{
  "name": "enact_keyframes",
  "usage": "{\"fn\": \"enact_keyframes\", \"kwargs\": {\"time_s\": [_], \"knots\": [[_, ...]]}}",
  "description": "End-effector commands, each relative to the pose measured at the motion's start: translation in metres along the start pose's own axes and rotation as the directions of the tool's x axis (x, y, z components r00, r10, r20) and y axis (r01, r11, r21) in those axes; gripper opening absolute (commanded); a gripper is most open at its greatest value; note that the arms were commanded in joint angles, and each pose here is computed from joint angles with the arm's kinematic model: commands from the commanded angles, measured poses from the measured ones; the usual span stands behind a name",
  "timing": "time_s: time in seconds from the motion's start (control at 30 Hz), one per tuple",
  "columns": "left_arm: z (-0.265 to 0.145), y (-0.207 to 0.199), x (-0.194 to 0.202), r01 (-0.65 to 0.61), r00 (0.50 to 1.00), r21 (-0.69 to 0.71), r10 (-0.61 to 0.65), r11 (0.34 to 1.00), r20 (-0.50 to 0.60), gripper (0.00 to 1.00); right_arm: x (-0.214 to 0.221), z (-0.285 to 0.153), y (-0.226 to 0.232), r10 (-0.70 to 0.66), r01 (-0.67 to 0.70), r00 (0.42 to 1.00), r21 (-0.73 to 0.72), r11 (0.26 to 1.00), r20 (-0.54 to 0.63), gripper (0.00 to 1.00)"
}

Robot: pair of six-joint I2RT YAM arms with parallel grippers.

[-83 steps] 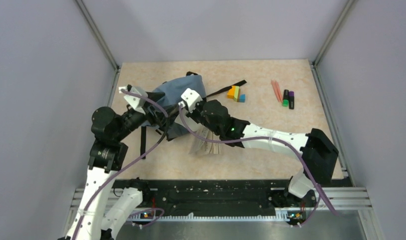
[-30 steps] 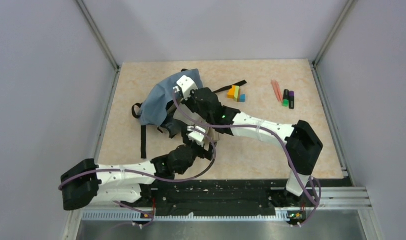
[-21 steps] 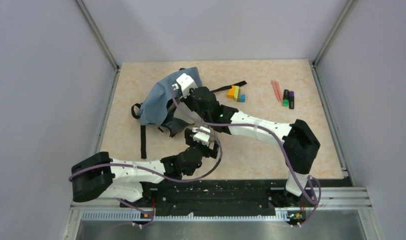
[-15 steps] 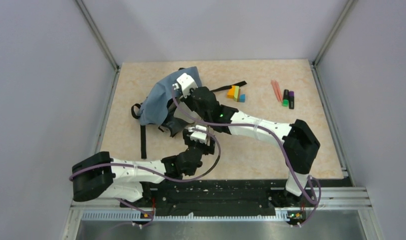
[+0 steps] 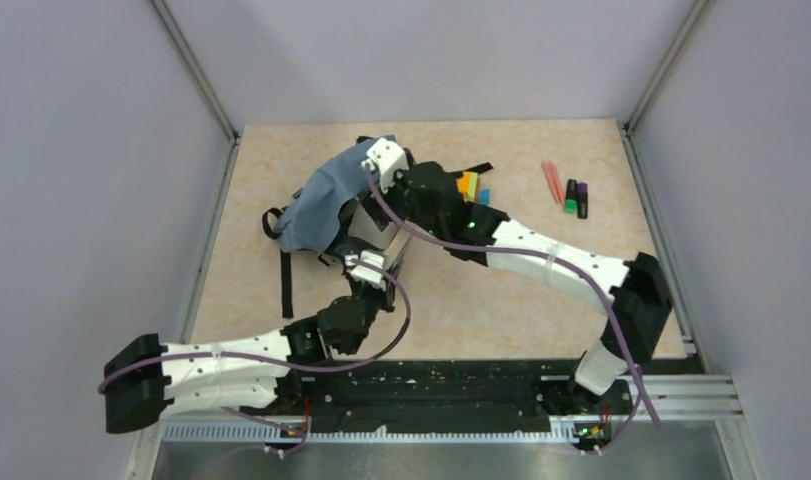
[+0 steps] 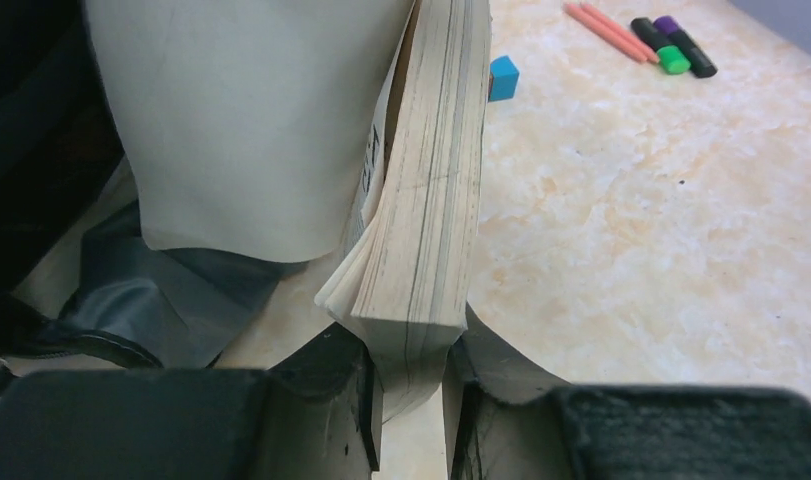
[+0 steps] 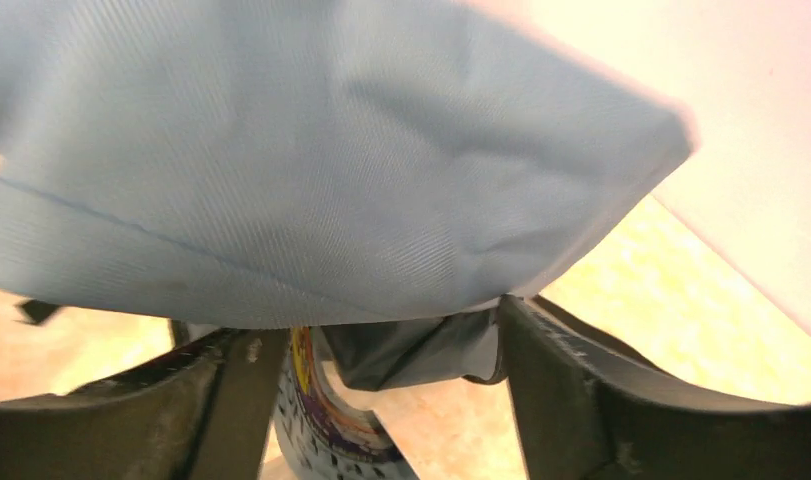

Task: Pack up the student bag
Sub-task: Pick up the book from the center of the board.

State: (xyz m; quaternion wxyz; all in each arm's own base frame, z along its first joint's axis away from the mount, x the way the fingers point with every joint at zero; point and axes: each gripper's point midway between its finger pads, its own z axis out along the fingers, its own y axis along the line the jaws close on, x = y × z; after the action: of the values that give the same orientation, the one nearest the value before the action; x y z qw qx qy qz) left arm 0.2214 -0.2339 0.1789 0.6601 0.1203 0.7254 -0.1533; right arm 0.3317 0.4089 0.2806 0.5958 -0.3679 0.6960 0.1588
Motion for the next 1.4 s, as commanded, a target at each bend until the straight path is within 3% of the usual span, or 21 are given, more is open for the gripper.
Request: {"fn": "enact_keyframes", "kwargs": {"time_s": [0.0, 0.27, 0.57, 0.83, 1.1, 1.2, 1.3, 1.37], "knots": [[-0.005, 0.008, -0.025, 0.037, 0.998, 0.066, -0.040, 0.997, 0.044, 0.00, -0.058, -0.049, -0.031, 0.091, -0.078, 0.985, -0.087, 0.993, 0.150, 0.83], [-0.016, 0.022, -0.056, 0.105, 0.990, 0.225, -0.123, 0.969, 0.067, 0.00, -0.060, -0.111, -0.067, 0.228, -0.120, 0.929, -0.345, 0.931, 0.292, 0.91], [-0.034, 0.008, -0.077, 0.087, 0.989, 0.433, -0.131, 0.897, 0.073, 0.00, 0.011, -0.150, -0.011, 0.211, 0.017, 0.935, -0.629, 0.777, 0.286, 0.91], [-0.049, -0.015, -0.097, 0.071, 0.985, 0.568, -0.147, 0.820, 0.089, 0.00, 0.038, -0.145, 0.004, 0.242, 0.017, 0.929, -0.685, 0.729, 0.280, 0.91], [-0.047, -0.019, -0.096, 0.062, 0.987, 0.593, -0.136, 0.803, 0.081, 0.00, 0.050, -0.128, 0.014, 0.245, 0.036, 0.926, -0.714, 0.699, 0.287, 0.91], [-0.047, -0.019, -0.096, 0.061, 0.987, 0.599, -0.137, 0.799, 0.082, 0.00, 0.048, -0.124, 0.029, 0.255, 0.042, 0.928, -0.757, 0.652, 0.271, 0.84], [-0.045, -0.016, -0.095, 0.059, 0.987, 0.584, -0.135, 0.809, 0.088, 0.00, 0.044, -0.122, 0.045, 0.246, 0.050, 0.936, -0.786, 0.616, 0.252, 0.68], [-0.043, -0.013, -0.093, 0.059, 0.987, 0.569, -0.133, 0.820, 0.089, 0.00, 0.041, -0.122, 0.050, 0.242, 0.046, 0.940, -0.792, 0.608, 0.241, 0.52]]}}
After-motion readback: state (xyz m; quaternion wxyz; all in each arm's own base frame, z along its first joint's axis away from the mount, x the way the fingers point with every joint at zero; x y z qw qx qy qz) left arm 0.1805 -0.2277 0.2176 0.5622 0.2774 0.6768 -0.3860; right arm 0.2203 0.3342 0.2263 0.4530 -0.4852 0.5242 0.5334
